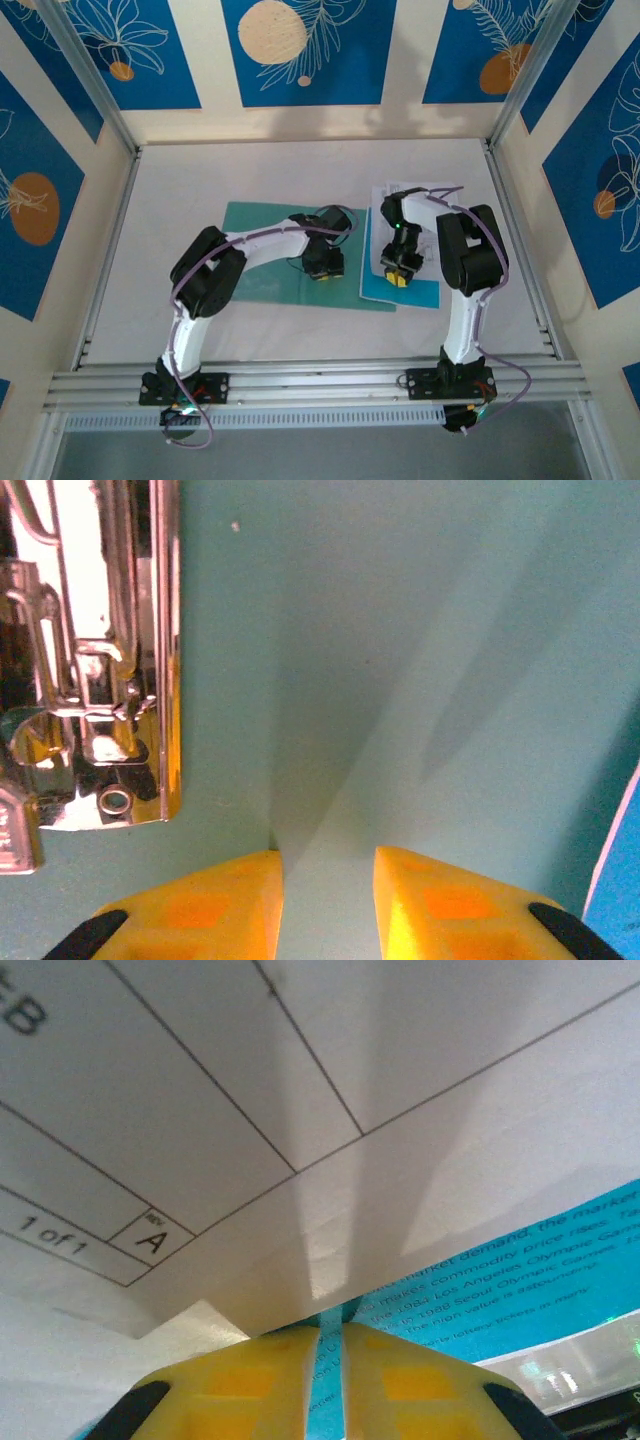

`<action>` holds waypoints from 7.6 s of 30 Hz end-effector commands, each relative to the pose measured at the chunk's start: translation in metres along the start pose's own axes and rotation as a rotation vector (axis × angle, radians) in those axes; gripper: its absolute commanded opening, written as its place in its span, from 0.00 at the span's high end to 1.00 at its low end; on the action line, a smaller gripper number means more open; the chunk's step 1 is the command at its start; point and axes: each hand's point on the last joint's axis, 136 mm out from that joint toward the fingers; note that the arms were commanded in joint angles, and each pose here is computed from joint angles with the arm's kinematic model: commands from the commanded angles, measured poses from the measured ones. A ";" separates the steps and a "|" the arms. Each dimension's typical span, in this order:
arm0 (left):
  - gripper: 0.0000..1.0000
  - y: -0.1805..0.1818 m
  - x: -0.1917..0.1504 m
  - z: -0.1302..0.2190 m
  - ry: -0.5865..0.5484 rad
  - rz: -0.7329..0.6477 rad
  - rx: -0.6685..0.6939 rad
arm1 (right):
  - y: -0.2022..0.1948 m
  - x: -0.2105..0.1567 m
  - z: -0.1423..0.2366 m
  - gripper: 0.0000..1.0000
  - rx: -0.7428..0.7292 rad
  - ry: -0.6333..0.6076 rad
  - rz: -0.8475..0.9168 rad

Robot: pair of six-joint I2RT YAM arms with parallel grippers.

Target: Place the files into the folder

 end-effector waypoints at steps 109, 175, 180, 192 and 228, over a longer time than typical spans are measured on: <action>0.68 0.095 -0.020 0.054 -0.164 0.320 -0.009 | 0.057 -0.089 0.060 0.74 0.339 -0.032 0.320; 0.58 -0.094 0.074 -0.001 -0.164 -0.061 -0.378 | -0.034 0.118 0.049 0.78 0.407 0.067 -0.364; 0.58 -0.092 0.070 -0.009 -0.147 -0.070 -0.365 | -0.038 0.117 0.039 0.82 0.331 0.077 -0.357; 0.62 -0.093 0.061 -0.023 -0.115 -0.094 -0.357 | -0.042 0.116 0.025 0.85 0.237 0.077 -0.326; 1.00 -0.110 0.071 0.022 -0.208 -0.075 -0.409 | -0.020 0.119 0.072 0.61 0.364 -0.064 -0.204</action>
Point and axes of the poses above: each hand's point on the last joint's axis, 136 mm out from that joint toward the fingers, its own z axis back along the fingers, its own y axis along the line the jaws close on, x = y × z, and after that the axes turned 13 degrees about -z, right-handed
